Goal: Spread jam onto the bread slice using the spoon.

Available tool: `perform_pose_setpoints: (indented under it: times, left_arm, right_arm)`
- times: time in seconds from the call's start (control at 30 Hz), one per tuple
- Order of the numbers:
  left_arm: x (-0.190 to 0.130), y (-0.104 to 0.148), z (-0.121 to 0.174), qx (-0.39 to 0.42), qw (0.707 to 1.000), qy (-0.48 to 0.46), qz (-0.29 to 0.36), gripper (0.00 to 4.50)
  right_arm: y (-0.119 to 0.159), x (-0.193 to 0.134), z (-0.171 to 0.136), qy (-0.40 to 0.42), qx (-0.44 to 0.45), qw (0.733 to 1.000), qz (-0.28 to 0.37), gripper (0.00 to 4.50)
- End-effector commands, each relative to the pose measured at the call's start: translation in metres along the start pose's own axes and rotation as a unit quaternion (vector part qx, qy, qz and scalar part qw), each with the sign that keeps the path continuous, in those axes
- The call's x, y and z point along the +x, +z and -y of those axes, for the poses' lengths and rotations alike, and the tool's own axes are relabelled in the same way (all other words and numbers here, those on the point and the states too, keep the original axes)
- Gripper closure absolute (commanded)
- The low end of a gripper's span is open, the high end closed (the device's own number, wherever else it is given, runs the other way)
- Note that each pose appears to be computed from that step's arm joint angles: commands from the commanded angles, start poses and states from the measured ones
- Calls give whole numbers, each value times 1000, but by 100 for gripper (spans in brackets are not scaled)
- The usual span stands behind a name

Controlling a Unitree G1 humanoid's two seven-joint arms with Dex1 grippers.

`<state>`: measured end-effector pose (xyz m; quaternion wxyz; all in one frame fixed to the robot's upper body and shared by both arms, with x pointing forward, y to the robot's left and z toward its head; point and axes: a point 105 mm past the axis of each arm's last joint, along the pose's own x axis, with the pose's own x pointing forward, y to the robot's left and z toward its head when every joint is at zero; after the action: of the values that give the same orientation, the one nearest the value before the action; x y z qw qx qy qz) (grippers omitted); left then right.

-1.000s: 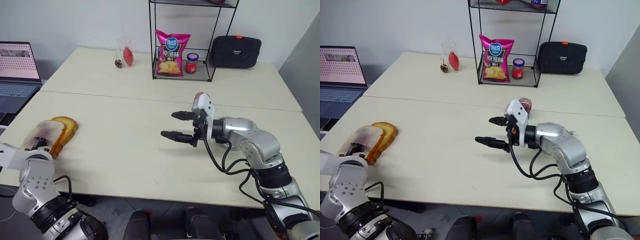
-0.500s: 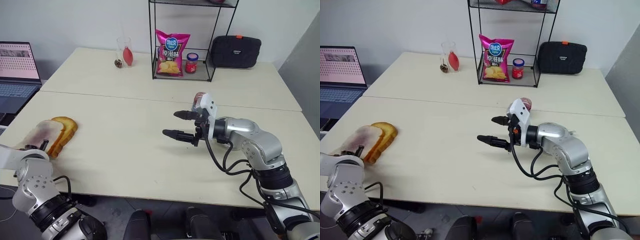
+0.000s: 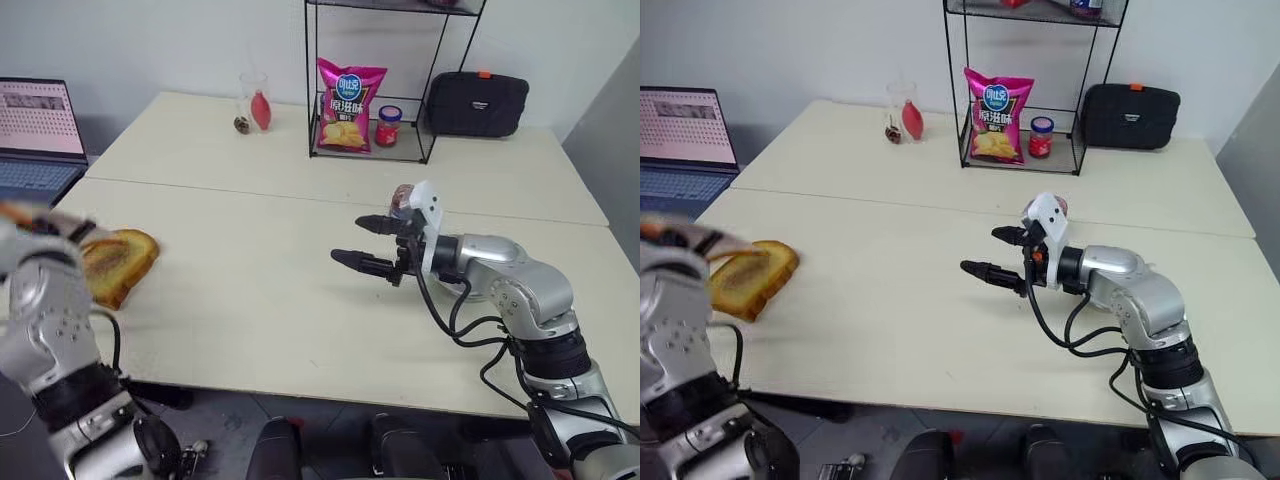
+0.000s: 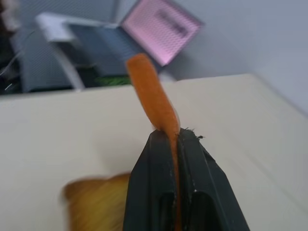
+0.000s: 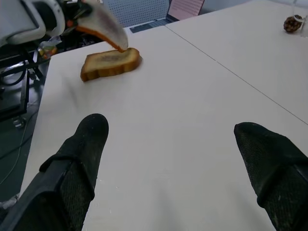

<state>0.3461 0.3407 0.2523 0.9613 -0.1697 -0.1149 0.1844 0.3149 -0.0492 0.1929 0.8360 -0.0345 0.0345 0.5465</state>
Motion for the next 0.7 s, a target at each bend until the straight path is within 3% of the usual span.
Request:
perform_pose_setpoints:
  times: [0.03, 0.23, 0.47, 0.53, 0.7]
  left_arm:
    - [-5, -10, 93, -14, 979, -198, -47, 449]
    - [-16, -54, 170, -37, 923, -351, -152, 449]
    - [-17, -126, 176, 59, 865, -426, -259, 449]
    - [-19, -136, 179, 77, 846, -451, -275, 449]
    - [-21, -125, 208, 25, 814, -503, -291, 449]
  right_arm:
    - [15, -8, 1, -26, -20, 999, 25, 0]
    - [15, -11, 0, -53, -23, 998, 30, 0]
    - [14, -13, 3, -81, -21, 996, 36, 0]
    - [13, -15, 4, -87, -21, 995, 36, 0]
    - [14, -19, 4, -104, -19, 994, 39, 0]
